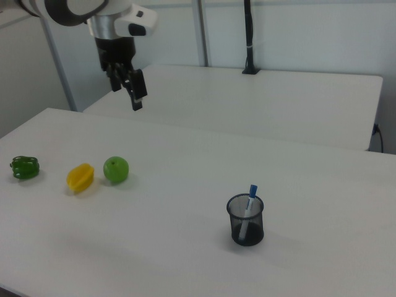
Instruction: Place marker
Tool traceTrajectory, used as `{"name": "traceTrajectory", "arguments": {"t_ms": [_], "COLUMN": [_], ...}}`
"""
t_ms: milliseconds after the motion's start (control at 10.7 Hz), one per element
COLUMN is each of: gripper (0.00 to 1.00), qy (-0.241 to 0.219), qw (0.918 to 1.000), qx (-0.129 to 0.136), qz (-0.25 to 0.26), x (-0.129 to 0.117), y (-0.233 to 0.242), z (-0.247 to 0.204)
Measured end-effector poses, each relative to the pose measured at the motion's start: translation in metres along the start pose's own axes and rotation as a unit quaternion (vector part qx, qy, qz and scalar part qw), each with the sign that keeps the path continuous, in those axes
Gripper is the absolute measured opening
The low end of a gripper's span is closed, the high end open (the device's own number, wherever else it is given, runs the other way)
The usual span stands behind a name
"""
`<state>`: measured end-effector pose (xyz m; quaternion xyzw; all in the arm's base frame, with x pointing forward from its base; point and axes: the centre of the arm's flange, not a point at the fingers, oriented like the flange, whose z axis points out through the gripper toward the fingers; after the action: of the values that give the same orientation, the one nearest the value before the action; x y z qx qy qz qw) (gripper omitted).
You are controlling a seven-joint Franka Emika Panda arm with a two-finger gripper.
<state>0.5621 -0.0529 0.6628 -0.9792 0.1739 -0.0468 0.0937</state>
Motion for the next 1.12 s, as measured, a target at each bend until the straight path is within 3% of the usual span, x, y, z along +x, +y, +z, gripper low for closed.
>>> {"name": "traceTrajectory", "arguments": {"t_ms": [466, 838, 1118], "gripper": [1.00, 1.00, 1.00], "qy": [-0.007, -0.008, -0.011], "qw": [0.9930, 0.9774, 0.9733], "qx": [-0.071, -0.072, -0.072], "qz": [-0.093, -0.199, -0.218], "x": [-0.021, -0.027, -0.030], "y": [-0.061, -0.062, -0.053], "z": [0.029, 0.041, 0.040]}}
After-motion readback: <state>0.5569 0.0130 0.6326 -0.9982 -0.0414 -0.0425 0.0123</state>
